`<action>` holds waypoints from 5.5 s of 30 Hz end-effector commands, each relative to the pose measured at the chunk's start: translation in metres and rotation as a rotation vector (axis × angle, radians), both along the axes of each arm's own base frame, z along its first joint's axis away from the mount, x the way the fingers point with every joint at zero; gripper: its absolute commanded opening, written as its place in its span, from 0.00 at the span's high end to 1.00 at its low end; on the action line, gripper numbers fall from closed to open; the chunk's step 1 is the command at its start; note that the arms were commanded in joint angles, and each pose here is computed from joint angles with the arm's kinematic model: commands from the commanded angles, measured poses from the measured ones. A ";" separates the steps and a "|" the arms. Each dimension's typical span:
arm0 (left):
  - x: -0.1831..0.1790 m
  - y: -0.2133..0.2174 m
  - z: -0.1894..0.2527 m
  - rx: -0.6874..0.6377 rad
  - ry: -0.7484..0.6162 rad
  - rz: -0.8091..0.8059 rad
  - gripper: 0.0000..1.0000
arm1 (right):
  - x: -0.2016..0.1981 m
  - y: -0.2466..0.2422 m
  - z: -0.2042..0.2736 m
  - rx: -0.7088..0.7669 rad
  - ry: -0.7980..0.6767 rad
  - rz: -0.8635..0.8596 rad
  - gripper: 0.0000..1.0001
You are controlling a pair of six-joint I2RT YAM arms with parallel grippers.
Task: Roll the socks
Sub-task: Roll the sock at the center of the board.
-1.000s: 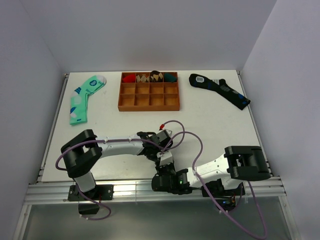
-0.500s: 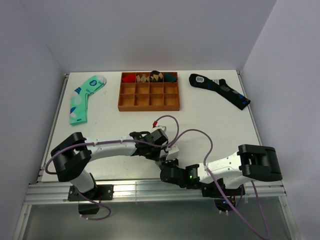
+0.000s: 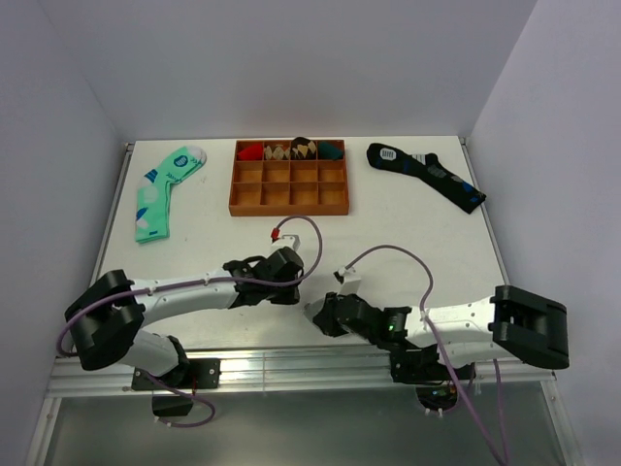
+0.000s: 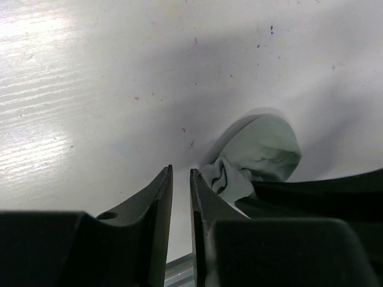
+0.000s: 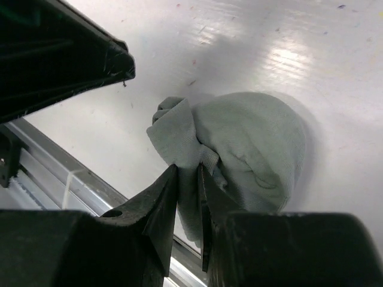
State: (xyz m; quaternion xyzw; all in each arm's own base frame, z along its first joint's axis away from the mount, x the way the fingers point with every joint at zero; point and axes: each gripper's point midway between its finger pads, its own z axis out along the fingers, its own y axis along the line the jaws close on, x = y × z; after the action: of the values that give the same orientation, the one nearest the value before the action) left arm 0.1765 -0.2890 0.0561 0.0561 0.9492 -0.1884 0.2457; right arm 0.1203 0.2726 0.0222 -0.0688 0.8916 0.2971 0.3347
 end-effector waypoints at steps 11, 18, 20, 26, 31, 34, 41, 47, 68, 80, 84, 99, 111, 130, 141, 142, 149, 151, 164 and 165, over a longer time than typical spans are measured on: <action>0.008 -0.031 0.029 -0.298 -0.155 -0.044 0.71 | -0.011 -0.013 -0.009 0.096 0.269 0.110 0.77; -0.001 -0.038 0.024 -0.321 -0.200 -0.098 0.69 | -0.007 -0.016 -0.012 0.128 0.347 0.097 0.77; -0.005 -0.039 0.020 -0.323 -0.214 -0.110 0.69 | -0.007 -0.017 -0.014 0.116 0.367 0.090 0.77; -0.005 -0.035 0.015 -0.337 -0.253 -0.114 0.65 | -0.009 -0.018 -0.020 0.110 0.420 0.091 0.77; -0.004 -0.027 0.005 -0.307 -0.271 -0.095 0.62 | -0.008 -0.020 -0.022 0.119 0.451 0.093 0.77; -0.007 -0.024 -0.001 -0.295 -0.269 -0.093 0.61 | -0.008 -0.022 -0.026 0.113 0.477 0.097 0.78; -0.016 -0.027 -0.004 -0.324 -0.283 -0.130 0.60 | -0.002 -0.029 -0.032 0.106 0.499 0.072 0.78; -0.022 -0.029 -0.003 -0.363 -0.286 -0.154 0.59 | 0.001 -0.033 -0.033 0.110 0.506 0.058 0.78; -0.020 -0.037 -0.028 -0.278 -0.237 -0.175 0.62 | -0.001 -0.039 -0.045 0.096 0.529 0.053 0.78; -0.021 -0.034 -0.051 -0.115 -0.175 -0.159 0.76 | 0.000 -0.046 -0.053 0.046 0.526 0.037 0.78; -0.021 -0.030 -0.059 -0.043 -0.156 -0.147 0.90 | 0.003 -0.051 -0.056 0.012 0.517 0.013 0.77; -0.023 0.005 -0.076 0.320 -0.141 -0.043 1.00 | 0.032 -0.057 -0.024 -0.012 0.342 -0.103 0.61; -0.023 -0.002 -0.066 0.317 -0.148 -0.065 1.00 | 0.045 -0.056 0.042 0.173 0.060 -0.123 0.63; -0.026 -0.006 -0.057 0.322 -0.139 -0.104 1.00 | 0.012 -0.025 0.046 0.117 -0.180 -0.060 0.63; -0.026 -0.009 -0.055 0.328 -0.135 -0.116 1.00 | 0.009 -0.010 0.056 0.062 -0.263 -0.036 0.57; -0.026 -0.009 -0.055 0.329 -0.135 -0.117 1.00 | 0.008 -0.010 0.056 0.063 -0.263 -0.031 0.57; -0.027 -0.010 -0.056 0.328 -0.129 -0.122 1.00 | 0.005 -0.001 0.056 0.079 -0.284 0.010 0.56; -0.027 -0.011 -0.056 0.324 -0.125 -0.120 1.00 | 0.005 -0.001 0.051 0.070 -0.285 0.011 0.56; -0.028 -0.016 -0.058 0.315 -0.113 -0.131 1.00 | -0.002 0.003 0.033 0.046 -0.274 0.029 0.57; -0.028 -0.016 -0.059 0.317 -0.113 -0.132 1.00 | -0.002 0.001 0.030 0.043 -0.269 0.024 0.57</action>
State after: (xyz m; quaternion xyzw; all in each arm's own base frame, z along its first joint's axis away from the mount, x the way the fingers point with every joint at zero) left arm 0.1645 -0.3237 0.0227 0.1276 0.9336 -0.0928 0.3217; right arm 0.1211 0.2695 0.0501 -0.1047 0.8383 0.3029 0.4412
